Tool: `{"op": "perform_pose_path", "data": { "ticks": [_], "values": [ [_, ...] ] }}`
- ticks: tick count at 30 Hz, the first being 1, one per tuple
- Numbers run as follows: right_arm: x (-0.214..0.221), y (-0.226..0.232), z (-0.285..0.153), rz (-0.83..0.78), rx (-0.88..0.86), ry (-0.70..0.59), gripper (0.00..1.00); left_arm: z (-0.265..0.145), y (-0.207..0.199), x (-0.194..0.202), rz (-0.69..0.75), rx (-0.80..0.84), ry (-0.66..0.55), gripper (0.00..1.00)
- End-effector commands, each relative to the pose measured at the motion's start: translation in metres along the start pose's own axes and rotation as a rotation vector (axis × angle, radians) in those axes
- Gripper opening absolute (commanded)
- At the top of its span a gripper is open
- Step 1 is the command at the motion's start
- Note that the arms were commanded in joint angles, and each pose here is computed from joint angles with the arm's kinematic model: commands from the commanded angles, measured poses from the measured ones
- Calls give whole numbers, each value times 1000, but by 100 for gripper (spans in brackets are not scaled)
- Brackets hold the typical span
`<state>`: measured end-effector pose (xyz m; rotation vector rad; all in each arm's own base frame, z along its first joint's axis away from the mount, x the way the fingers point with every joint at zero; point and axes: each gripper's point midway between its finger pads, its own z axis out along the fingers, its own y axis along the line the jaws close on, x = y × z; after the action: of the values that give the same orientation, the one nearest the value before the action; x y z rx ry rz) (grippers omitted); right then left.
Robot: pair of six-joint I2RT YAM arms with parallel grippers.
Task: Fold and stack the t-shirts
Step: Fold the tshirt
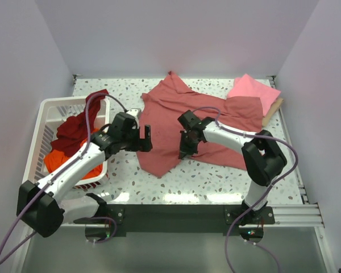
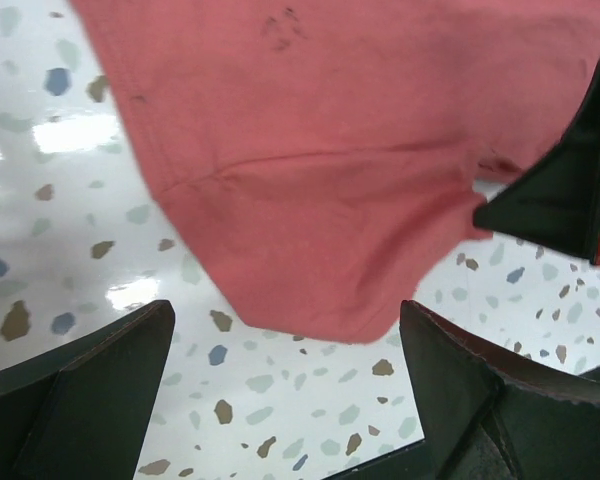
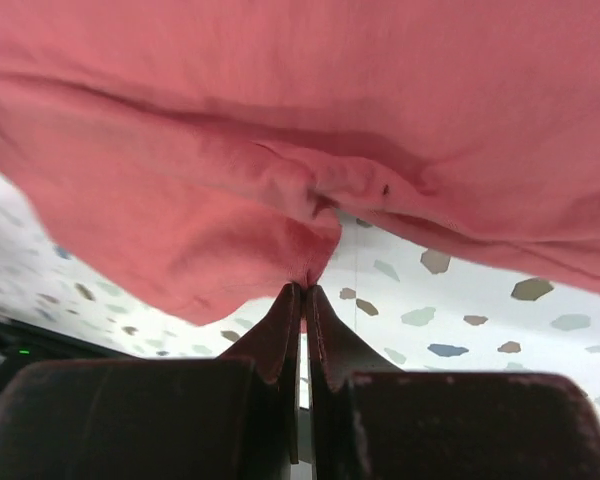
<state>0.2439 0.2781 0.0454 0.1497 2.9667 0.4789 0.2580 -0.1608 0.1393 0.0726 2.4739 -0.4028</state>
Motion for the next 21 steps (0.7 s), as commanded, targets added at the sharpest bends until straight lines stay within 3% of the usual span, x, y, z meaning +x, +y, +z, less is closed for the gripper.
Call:
{"op": "perform_pose_path", "data": {
  "ticks": [1,6,13,21],
  "values": [
    [-20,30,-24,34,-125,-38,0,15,-18,4,32,36,0,100],
    [-33,13,-19,119,-130,-62,0,33,-1,28,35,-45,73,100],
    [-54,-5,-12,196,-134,-76,0,46,-6,51,22,36,97,89],
    [-68,-6,-9,207,-126,-76,0,62,-18,76,-28,136,145,85]
  ]
}}
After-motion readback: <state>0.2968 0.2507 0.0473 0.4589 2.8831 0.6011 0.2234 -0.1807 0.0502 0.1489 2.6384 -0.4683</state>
